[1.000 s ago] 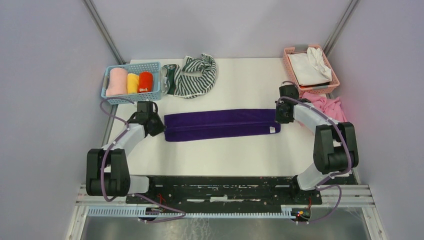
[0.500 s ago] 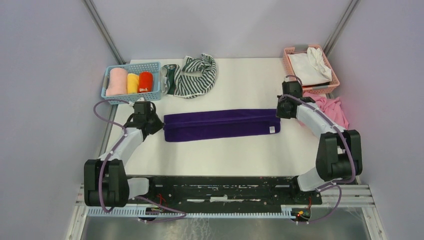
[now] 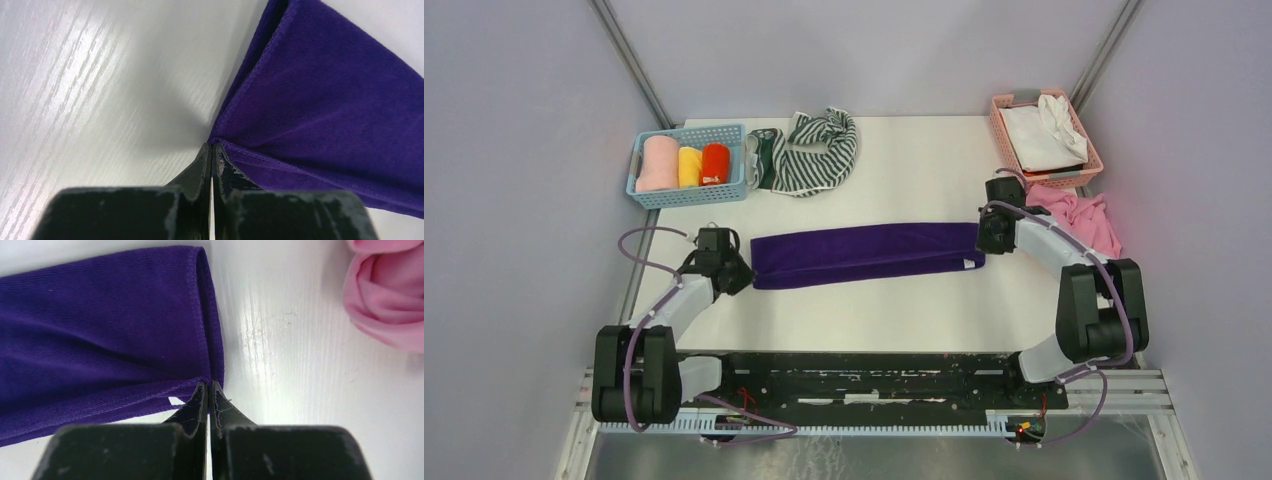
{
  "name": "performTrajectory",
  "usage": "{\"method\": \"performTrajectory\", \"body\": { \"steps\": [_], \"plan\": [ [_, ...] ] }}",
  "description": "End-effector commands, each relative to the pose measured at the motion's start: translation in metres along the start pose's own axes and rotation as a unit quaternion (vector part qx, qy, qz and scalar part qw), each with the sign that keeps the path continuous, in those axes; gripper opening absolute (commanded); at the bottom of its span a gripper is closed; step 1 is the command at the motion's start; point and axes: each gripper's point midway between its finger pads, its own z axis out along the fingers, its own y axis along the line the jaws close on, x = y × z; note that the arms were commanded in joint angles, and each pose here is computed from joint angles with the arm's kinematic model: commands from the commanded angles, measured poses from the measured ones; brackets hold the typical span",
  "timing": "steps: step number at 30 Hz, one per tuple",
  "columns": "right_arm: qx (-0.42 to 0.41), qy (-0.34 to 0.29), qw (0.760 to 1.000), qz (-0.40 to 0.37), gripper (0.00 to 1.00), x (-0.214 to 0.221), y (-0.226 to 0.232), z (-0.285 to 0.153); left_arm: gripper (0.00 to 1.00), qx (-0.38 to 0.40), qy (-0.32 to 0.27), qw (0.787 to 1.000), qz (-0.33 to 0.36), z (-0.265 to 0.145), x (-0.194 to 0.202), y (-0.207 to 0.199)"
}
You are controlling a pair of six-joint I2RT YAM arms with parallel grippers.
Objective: Roll the towels
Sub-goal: Fold the towel at the center of the board.
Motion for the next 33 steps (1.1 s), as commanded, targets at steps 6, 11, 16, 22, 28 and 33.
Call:
{"method": "performTrajectory", "body": {
  "steps": [6,11,16,22,28,33],
  "plan": [
    [0.001,0.027,0.999,0.021,0.22,0.011,0.001,0.011,0.14,0.011,-0.02,0.999,-0.038,0.003,-0.005,-0.004],
    [-0.017,0.012,1.0,0.016,0.36,0.008,0.002,-0.013,0.31,0.032,-0.026,0.998,-0.046,-0.017,-0.003,-0.008],
    [-0.018,-0.026,0.999,0.008,0.44,-0.003,-0.005,-0.049,0.42,0.068,-0.05,0.995,-0.051,-0.051,-0.011,-0.019],
    [-0.092,-0.06,0.994,0.005,0.5,-0.016,0.019,-0.066,0.51,0.105,-0.091,0.99,-0.036,-0.081,-0.032,-0.035],
    [-0.216,-0.011,0.976,0.003,0.5,-0.041,0.084,-0.05,0.52,0.182,-0.053,0.982,-0.004,-0.07,-0.047,-0.088],
    [-0.306,0.025,0.947,-0.094,0.51,-0.04,0.166,-0.041,0.52,0.182,-0.006,0.981,0.074,-0.035,-0.043,-0.138]
  ]
}}
